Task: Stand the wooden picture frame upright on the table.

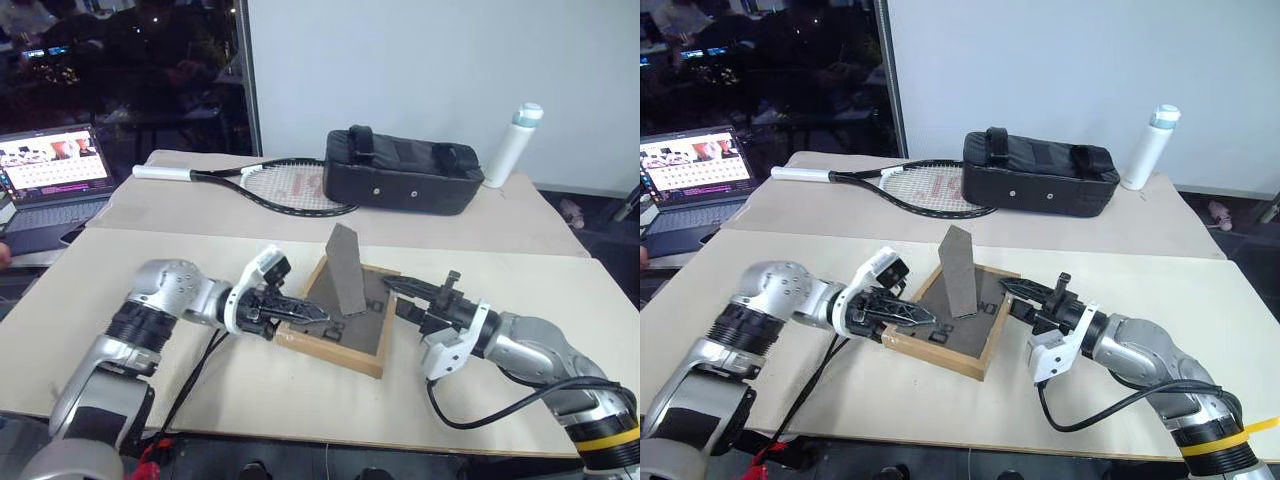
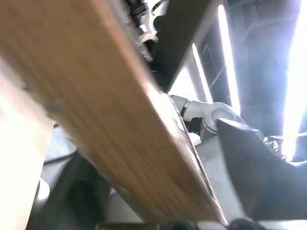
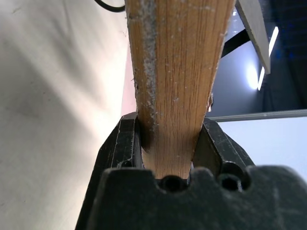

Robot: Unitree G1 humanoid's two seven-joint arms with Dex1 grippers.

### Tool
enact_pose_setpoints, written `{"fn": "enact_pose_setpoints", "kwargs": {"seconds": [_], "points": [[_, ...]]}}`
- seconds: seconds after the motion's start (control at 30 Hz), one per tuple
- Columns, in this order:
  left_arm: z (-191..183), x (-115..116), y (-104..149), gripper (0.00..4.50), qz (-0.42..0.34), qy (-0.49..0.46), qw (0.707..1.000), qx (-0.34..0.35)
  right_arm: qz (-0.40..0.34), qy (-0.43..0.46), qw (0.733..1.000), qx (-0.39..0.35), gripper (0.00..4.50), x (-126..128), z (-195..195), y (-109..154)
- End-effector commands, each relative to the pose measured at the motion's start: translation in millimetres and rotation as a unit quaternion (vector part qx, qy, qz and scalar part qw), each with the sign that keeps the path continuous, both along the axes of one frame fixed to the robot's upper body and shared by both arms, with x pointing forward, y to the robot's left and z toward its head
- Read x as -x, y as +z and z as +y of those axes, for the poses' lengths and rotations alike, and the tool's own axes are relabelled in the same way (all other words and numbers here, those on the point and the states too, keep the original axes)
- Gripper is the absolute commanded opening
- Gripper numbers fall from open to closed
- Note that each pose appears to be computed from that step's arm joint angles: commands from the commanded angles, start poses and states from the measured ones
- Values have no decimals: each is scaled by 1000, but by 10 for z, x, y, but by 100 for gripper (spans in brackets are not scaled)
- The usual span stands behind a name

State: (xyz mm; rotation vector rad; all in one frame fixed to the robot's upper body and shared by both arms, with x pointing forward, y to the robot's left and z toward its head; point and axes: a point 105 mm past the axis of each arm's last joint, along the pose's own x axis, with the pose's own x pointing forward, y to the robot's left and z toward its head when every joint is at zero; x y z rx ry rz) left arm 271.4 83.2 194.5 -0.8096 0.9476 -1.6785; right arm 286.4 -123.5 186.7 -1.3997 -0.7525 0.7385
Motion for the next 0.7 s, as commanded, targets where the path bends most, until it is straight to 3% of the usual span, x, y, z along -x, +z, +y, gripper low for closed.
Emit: {"fn": "enact_pose_setpoints", "kwargs": {"seconds": [0.03,0.1,0.2,0.37,0.47,0.57,0.7], "points": [[110,-48,252,450,-71,23,997,22,-22,1,1000,-10,121,-19,-55,151],[202,-206,290,450,-155,93,983,14,1,-25,999,-33,121,-115,-142,159],[414,-306,487,450,-216,153,963,46,67,-64,991,-100,121,-278,-293,136],[643,-336,647,450,-290,215,929,75,224,-90,946,-218,121,-495,-396,11],[656,-299,629,450,-315,229,918,78,349,-96,877,-317,121,-626,-421,-69],[639,-268,579,450,-325,244,910,80,460,-104,784,-404,120,-714,-475,-142],[666,-348,357,450,-361,291,886,27,572,-109,674,-455,120,-716,-493,-237]]}}
